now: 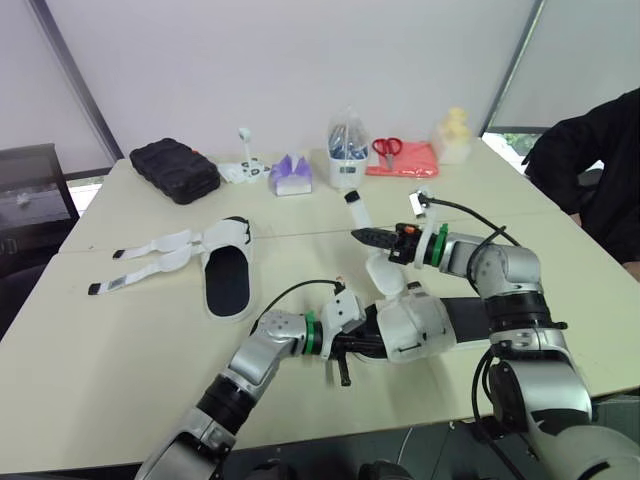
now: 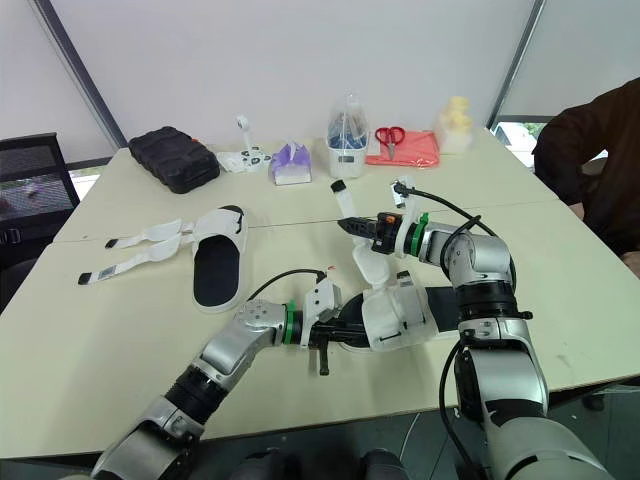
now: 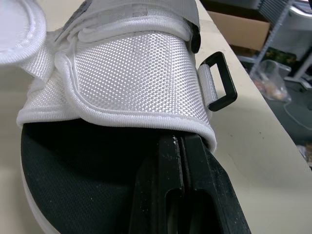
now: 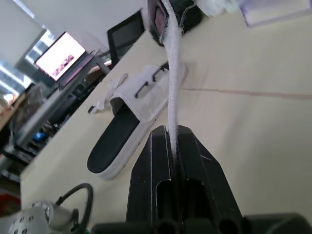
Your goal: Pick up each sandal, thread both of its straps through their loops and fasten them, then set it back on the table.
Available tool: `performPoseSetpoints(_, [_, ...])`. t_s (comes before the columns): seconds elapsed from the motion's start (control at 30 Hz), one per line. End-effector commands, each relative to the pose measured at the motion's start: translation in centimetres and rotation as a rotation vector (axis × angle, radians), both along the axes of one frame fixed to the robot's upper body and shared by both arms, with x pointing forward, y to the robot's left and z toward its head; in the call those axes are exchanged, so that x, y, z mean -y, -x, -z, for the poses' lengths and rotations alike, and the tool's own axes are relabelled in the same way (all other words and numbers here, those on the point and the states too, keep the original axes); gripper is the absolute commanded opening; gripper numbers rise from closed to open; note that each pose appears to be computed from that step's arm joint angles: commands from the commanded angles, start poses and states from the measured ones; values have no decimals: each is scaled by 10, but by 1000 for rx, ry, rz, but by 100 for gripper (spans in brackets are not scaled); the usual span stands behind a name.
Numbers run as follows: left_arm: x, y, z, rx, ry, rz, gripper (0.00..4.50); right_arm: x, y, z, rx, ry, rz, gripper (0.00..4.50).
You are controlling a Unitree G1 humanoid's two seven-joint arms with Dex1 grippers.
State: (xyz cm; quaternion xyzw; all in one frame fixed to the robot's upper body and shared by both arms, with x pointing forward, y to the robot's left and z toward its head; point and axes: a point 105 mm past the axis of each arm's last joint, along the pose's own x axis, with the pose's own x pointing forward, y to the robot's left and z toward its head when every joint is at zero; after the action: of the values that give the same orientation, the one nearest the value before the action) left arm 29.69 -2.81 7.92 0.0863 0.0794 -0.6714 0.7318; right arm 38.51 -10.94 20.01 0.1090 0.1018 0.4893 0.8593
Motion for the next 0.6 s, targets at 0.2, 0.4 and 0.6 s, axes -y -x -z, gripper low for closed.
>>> performPoseSetpoints(0.2, [-12,-3,15,-31,-53,-40,0,3,72,12,767,426,-198,2])
performPoseSetpoints(0.4, [-7,3,16,-46,-44,-30,0,23,77,15,1129,665,-195,2])
performPoseSetpoints(0.6, [-7,5,16,-49,-45,-26,0,41,84,17,1342,768,-260,2])
